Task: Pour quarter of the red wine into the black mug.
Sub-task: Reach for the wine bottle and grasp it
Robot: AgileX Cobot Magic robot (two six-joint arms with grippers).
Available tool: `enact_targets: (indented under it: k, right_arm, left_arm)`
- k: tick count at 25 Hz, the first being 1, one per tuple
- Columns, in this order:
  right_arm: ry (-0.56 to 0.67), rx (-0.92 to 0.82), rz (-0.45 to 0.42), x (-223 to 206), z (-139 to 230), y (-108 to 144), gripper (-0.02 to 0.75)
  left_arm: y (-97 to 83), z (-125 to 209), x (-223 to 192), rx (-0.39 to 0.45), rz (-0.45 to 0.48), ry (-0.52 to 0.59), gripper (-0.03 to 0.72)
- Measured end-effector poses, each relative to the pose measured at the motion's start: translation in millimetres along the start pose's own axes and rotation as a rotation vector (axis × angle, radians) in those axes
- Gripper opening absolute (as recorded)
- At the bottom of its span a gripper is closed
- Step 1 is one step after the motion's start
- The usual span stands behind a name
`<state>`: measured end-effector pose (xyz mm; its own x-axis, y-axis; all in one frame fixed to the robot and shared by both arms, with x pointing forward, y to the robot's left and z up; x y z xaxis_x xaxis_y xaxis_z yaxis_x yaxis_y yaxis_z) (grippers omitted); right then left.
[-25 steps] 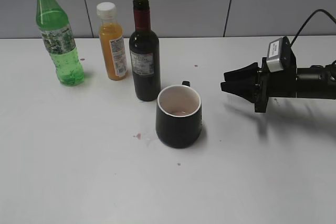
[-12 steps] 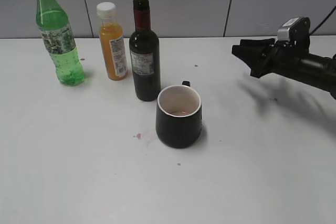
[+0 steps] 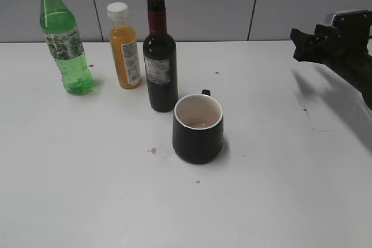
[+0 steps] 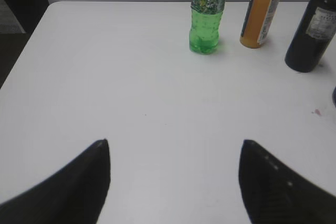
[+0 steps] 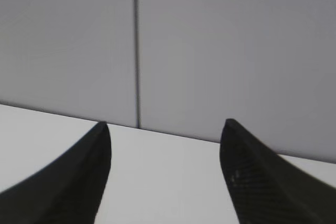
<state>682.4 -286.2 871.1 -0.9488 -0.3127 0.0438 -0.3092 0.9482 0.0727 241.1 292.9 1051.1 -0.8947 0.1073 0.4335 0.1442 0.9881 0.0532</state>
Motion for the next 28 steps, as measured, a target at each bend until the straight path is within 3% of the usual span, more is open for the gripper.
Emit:
enact_targets:
  k: [6, 9, 14, 24, 28]
  right_arm:
    - [0.086, -0.024, 0.173, 1.7, 8.7, -17.2, 0.659]
    - [0.106, -0.068, 0.256, 3.7, 10.6, -25.1, 0.673]
    - [0.265, -0.121, 0.339, 7.5, -1.7, -30.4, 0.673]
    - [0.814, -0.203, 0.441, 18.9, -65.9, -30.8, 0.668]
    - [1.072, -0.220, 0.389, 24.3, -86.4, -23.9, 0.664]
  left_arm:
    - [0.0, 0.0, 0.0, 0.000, 0.000, 0.000, 0.571]
    - [0.0, 0.0, 0.0, 0.000, 0.000, 0.000, 0.571]
    - [0.0, 0.0, 0.0, 0.000, 0.000, 0.000, 0.571]
    - [0.0, 0.0, 0.0, 0.000, 0.000, 0.000, 0.571]
    - [0.0, 0.0, 0.0, 0.000, 0.000, 0.000, 0.571]
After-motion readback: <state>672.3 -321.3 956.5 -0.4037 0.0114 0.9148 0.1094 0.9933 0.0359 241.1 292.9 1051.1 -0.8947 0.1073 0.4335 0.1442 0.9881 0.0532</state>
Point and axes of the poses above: a point on each arm's last joint axis where the gripper is mounted, x pointing back along that axis away from the gripper, y along the wrist's bending axis when the last joint is at zero, z = x × y, the point moved 1 cm from there along -x, pointing out along that axis toward the gripper, and after that the axes turned 3 degrees about -x, right-handed, at the moved point
